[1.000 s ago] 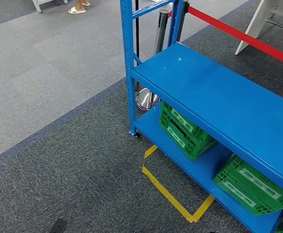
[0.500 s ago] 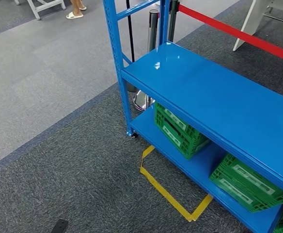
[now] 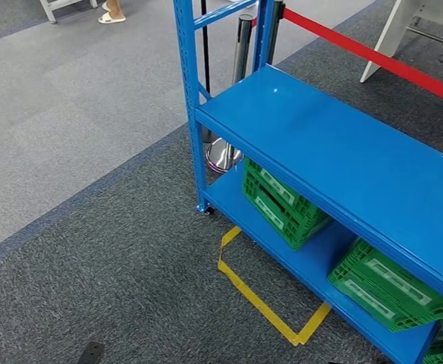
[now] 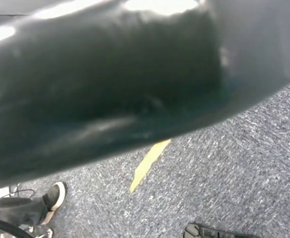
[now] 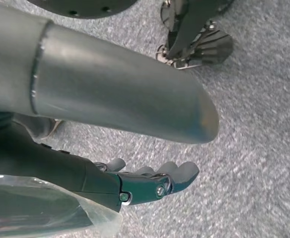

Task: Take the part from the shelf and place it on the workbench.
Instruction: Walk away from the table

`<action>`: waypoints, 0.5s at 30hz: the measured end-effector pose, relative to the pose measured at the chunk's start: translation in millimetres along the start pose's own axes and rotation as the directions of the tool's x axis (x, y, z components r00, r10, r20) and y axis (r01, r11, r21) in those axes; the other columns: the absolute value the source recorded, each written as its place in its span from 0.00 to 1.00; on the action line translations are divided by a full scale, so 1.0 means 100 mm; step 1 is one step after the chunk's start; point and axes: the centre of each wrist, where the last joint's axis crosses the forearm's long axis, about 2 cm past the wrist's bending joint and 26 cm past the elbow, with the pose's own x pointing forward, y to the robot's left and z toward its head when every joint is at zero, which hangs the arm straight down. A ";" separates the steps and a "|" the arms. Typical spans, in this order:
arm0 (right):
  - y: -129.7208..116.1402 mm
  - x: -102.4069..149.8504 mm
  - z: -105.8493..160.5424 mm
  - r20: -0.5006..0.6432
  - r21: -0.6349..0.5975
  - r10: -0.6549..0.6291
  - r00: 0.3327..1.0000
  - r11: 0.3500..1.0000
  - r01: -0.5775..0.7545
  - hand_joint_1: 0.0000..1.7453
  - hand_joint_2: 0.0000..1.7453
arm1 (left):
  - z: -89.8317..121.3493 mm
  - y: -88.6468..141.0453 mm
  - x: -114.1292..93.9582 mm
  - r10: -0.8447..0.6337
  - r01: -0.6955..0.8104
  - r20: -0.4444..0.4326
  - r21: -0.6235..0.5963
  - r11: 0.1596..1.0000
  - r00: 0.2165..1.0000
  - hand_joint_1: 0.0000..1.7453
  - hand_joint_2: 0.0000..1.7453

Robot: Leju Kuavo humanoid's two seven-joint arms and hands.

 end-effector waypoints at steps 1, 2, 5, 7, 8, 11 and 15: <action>0.00 -0.01 0.00 -0.002 0.001 0.001 1.000 1.000 -0.001 0.00 0.00 | 0.00 0.00 0.00 0.000 0.000 0.000 0.000 1.000 1.000 0.00 0.00; 0.00 -0.02 0.00 -0.003 0.002 0.002 1.000 1.000 -0.002 0.00 0.00 | 0.00 0.00 0.00 0.000 0.000 0.000 0.000 1.000 1.000 0.00 0.00; 0.00 -0.02 0.00 -0.004 0.002 0.002 1.000 1.000 -0.002 0.00 0.00 | 0.00 0.00 0.00 0.001 -0.001 -0.001 0.001 1.000 1.000 0.00 0.00; 0.00 -0.01 0.00 -0.001 0.003 0.002 1.000 1.000 -0.002 0.00 0.00 | 0.00 0.01 0.00 0.001 -0.001 -0.001 0.003 1.000 1.000 0.00 0.00; 0.01 0.00 0.00 0.000 0.004 0.002 1.000 1.000 -0.002 0.00 0.00 | 0.00 0.01 0.00 0.001 -0.001 -0.001 0.004 1.000 1.000 0.00 0.00; 0.01 -0.03 0.00 -0.004 0.006 0.004 1.000 1.000 -0.004 0.00 0.00 | 0.00 0.00 0.01 0.002 -0.002 0.000 0.004 1.000 1.000 0.00 0.00; 0.01 -0.01 0.00 -0.001 0.007 0.004 1.000 1.000 -0.004 0.00 0.00 | 0.00 0.01 0.00 0.002 -0.002 0.000 0.006 1.000 1.000 0.00 0.00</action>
